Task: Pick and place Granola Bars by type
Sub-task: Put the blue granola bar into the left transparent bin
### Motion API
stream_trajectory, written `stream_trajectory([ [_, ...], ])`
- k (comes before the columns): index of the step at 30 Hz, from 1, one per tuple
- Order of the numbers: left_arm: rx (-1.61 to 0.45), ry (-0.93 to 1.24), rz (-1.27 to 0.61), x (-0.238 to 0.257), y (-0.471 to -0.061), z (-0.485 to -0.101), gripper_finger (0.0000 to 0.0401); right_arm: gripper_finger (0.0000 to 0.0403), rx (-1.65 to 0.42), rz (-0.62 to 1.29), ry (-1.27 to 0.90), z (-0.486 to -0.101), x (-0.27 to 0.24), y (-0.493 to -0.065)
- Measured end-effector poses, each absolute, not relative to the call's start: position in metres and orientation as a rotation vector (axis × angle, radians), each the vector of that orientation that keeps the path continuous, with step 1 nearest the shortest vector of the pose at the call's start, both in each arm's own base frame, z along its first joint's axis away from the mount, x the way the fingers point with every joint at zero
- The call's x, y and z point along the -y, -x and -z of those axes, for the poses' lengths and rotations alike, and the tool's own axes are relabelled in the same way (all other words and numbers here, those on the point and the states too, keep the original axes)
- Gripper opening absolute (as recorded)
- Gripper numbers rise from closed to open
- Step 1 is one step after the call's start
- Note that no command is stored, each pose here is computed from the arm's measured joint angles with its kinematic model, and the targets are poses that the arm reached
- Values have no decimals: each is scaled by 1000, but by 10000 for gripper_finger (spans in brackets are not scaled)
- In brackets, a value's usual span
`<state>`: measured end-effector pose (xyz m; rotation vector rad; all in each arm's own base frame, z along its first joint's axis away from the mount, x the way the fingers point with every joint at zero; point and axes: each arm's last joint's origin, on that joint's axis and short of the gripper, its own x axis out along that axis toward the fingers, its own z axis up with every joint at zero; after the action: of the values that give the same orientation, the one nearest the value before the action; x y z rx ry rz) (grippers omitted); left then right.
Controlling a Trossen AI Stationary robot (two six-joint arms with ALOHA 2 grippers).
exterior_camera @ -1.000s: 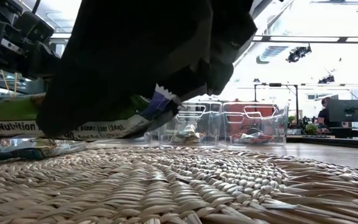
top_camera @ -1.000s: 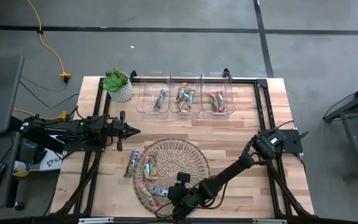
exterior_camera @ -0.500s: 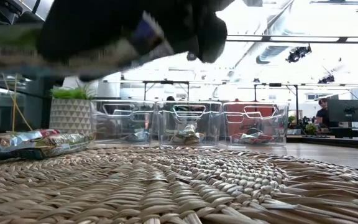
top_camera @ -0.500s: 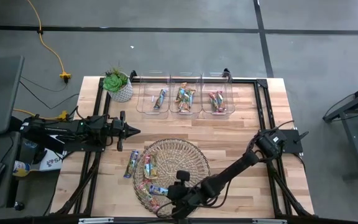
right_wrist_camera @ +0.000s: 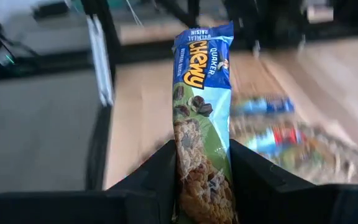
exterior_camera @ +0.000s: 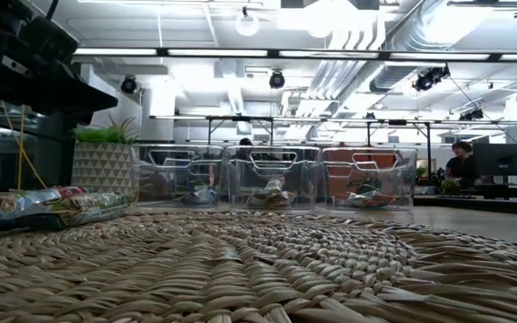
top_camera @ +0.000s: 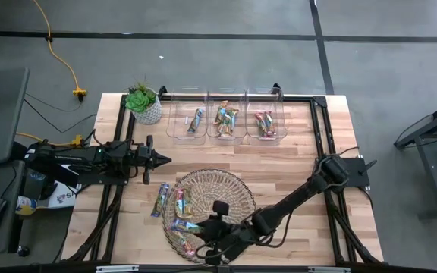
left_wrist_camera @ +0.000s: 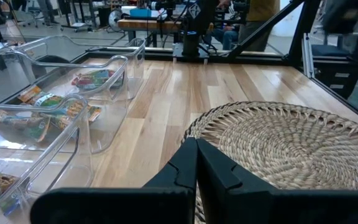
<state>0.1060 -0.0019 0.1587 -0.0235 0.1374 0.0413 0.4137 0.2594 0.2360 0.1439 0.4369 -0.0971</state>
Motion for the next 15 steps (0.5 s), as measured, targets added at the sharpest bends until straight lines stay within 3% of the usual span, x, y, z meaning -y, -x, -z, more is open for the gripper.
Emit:
stream_trajectory([
  [15,-137,23,-41,2,-106,-159,1,116,-61,10,-142,-333,-249,-398],
])
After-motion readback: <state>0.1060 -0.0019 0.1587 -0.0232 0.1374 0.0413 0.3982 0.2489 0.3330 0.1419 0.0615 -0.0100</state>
